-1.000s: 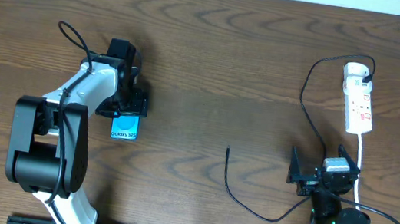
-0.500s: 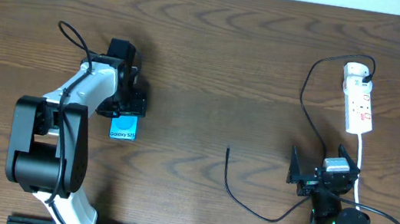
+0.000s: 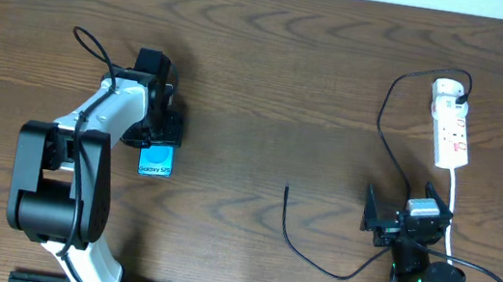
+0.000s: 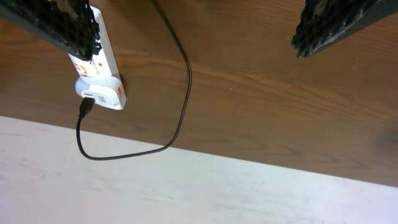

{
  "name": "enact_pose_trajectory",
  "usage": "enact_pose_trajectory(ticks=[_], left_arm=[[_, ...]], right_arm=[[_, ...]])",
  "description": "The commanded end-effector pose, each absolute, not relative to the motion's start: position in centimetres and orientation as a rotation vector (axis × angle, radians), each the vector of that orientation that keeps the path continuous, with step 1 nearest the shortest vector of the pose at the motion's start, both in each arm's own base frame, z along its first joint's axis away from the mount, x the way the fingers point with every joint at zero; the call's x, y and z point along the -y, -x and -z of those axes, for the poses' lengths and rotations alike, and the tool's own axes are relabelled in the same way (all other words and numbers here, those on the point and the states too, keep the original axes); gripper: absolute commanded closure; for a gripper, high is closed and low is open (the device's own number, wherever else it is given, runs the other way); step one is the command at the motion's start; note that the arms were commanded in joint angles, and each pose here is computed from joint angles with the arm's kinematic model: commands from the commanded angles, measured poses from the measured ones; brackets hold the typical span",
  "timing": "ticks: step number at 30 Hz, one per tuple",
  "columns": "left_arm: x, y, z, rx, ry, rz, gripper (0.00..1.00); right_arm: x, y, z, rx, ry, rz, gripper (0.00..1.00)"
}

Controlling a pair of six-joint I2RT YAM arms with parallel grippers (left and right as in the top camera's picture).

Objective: Plug charger to phone and switch on socket
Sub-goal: 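Lower the left gripper and close it on the smartphone's bottom edge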

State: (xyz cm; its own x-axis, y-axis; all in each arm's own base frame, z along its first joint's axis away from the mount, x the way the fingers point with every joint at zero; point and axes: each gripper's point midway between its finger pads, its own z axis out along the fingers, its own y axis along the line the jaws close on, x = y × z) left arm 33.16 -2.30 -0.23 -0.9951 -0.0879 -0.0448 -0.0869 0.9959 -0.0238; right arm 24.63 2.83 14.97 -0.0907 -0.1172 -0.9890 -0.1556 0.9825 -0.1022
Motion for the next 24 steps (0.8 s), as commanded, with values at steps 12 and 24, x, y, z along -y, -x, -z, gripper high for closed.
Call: enact_pose_trajectory(ticks=[12,24], left_arm=[[1.9,-32.36,1.01,-3.121,0.148,0.01,0.41],[1.92,-32.36,1.01,-3.121,0.147,0.01,0.5]], right_arm=[[-2.96,-24.6,-14.83,-1.67,0.21,-0.041,0.01],[-2.96,-24.6,-14.83,-1.67,0.21,-0.041,0.01]])
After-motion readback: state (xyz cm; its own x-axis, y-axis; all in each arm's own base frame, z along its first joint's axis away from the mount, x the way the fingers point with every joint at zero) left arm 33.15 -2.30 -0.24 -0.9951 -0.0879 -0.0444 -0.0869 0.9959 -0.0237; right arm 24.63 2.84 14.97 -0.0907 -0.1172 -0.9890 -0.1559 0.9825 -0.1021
